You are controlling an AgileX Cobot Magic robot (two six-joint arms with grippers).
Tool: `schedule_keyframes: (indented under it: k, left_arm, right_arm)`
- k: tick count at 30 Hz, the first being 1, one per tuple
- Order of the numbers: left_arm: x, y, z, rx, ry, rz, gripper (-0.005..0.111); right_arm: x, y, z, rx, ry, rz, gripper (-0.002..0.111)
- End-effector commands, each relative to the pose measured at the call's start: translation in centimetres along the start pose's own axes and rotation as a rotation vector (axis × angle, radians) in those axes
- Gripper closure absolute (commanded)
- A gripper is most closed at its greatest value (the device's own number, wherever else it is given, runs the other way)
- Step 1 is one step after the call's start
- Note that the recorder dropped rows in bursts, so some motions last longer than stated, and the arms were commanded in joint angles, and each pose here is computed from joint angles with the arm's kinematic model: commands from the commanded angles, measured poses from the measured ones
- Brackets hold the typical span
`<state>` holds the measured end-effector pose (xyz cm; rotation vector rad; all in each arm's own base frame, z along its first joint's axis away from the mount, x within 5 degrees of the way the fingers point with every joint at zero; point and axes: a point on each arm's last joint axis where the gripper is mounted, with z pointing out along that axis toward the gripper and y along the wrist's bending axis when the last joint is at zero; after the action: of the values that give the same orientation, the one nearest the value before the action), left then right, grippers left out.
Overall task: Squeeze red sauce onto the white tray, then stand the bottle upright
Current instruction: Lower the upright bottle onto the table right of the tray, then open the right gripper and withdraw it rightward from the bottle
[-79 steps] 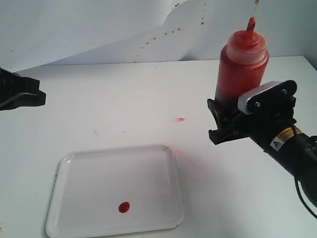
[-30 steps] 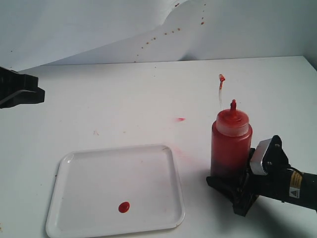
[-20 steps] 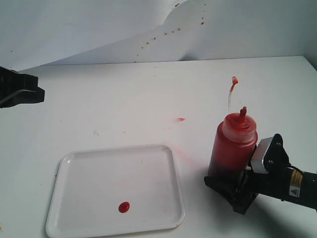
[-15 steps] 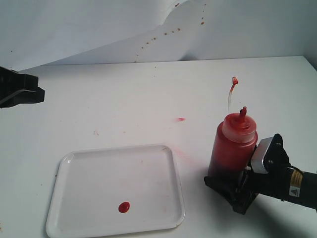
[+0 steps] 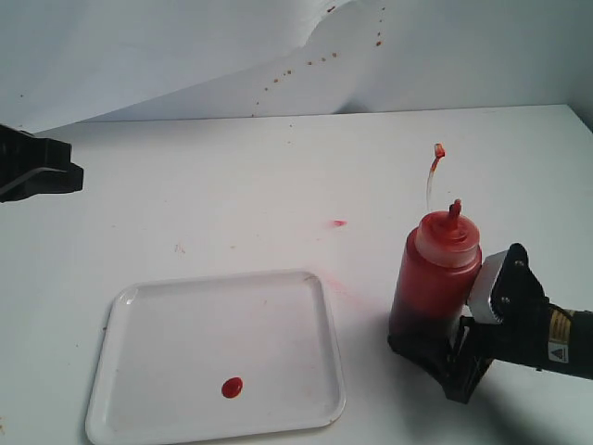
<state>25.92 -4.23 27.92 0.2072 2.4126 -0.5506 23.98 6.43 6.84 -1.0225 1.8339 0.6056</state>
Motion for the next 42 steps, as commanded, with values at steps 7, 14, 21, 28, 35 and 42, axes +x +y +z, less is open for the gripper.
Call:
schedule_keyframes:
  k: [7, 14, 21, 28, 35, 42]
  left_arm:
    - [0.0, 0.0, -0.1, 0.000, -0.013, -0.010, 0.107]
    - [0.0, 0.0, -0.1, 0.000, -0.013, -0.010, 0.107]
    - [0.0, 0.0, -0.1, -0.003, -0.022, -0.014, 0.107]
    - [0.0, 0.0, -0.1, -0.002, -0.020, -0.014, 0.107]
    - [-0.1, -0.1, -0.1, 0.006, -0.026, -0.026, 0.107]
    - [-0.1, -0.1, -0.1, 0.006, -0.024, -0.027, 0.107]
  right_arm:
    - [0.4, -0.1, -0.7, 0.002, 0.148, -0.006, 0.026]
    - [0.4, 0.3, -2.0, 0.036, 0.207, -0.016, 0.026]
    - [0.4, 0.6, -5.0, 0.130, 0.221, 0.021, 0.026]
    - [0.4, 0.7, -7.4, 0.276, 0.252, 0.099, 0.026]
    - [-0.6, 0.5, -8.3, 0.378, 0.217, 0.154, 0.026]
    - [-0.8, 0.3, -8.4, 0.415, 0.189, 0.188, 0.026]
